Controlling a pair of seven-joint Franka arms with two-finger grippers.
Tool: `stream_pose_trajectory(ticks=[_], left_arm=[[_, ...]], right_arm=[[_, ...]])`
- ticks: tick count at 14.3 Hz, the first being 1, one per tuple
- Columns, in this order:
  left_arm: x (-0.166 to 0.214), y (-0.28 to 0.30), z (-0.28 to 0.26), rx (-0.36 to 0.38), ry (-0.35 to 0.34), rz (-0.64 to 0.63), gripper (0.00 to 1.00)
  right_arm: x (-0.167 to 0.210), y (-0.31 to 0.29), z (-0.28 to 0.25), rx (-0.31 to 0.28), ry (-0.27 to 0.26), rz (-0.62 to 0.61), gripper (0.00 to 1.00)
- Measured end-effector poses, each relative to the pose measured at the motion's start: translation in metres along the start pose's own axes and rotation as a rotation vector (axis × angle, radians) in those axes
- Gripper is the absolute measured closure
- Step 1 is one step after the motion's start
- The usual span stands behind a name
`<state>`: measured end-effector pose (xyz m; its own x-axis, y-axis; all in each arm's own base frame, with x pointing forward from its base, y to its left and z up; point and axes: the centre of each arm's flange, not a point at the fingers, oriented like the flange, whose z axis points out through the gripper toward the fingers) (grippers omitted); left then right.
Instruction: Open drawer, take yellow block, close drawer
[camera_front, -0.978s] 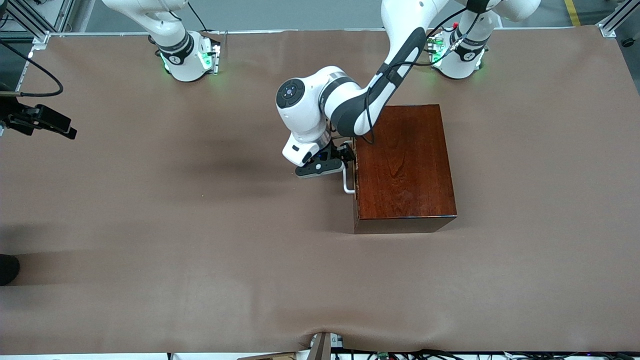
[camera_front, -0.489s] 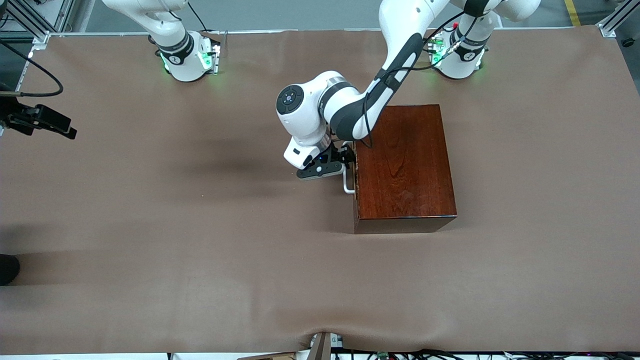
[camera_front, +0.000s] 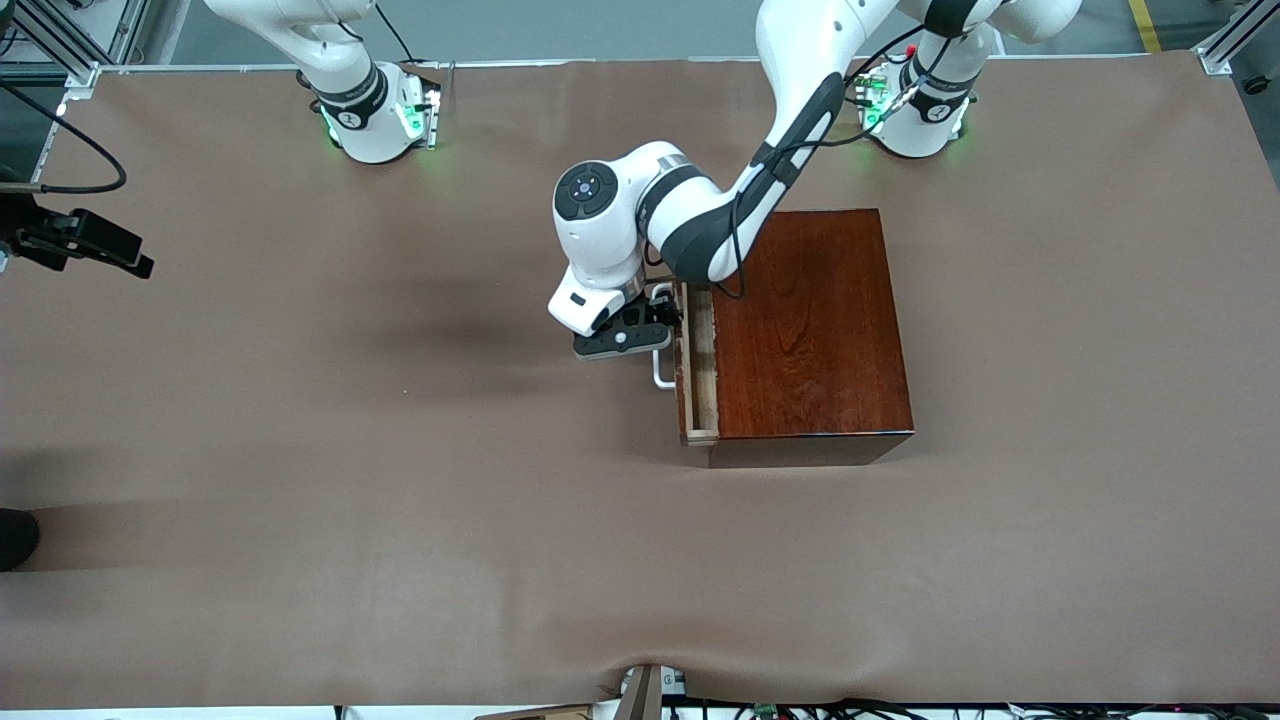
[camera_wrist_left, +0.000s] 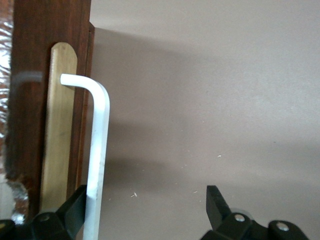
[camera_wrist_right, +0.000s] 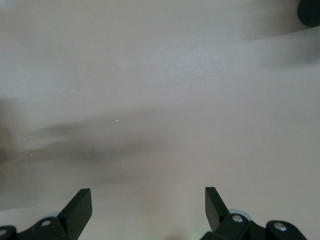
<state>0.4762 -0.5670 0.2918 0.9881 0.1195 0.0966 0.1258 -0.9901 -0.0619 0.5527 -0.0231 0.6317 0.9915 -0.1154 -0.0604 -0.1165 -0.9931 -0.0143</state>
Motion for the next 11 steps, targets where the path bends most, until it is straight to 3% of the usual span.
stream_pose_trajectory(ticks=[2,6,11], left_arm=[[-0.001,0.005,-0.001,-0.019,-0.001,-0.002,0.00],[-0.008,0.034,-0.010,-0.141,0.033,-0.003,0.00],[-0.017,0.046,-0.011,-0.196,0.050,0.008,0.00]], right_arm=[[0.000,0.000,0.000,0.000,0.000,0.000,0.00],[0.000,0.000,0.000,0.000,0.000,0.000,0.00],[0.000,0.000,0.000,0.000,0.000,0.000,0.00]])
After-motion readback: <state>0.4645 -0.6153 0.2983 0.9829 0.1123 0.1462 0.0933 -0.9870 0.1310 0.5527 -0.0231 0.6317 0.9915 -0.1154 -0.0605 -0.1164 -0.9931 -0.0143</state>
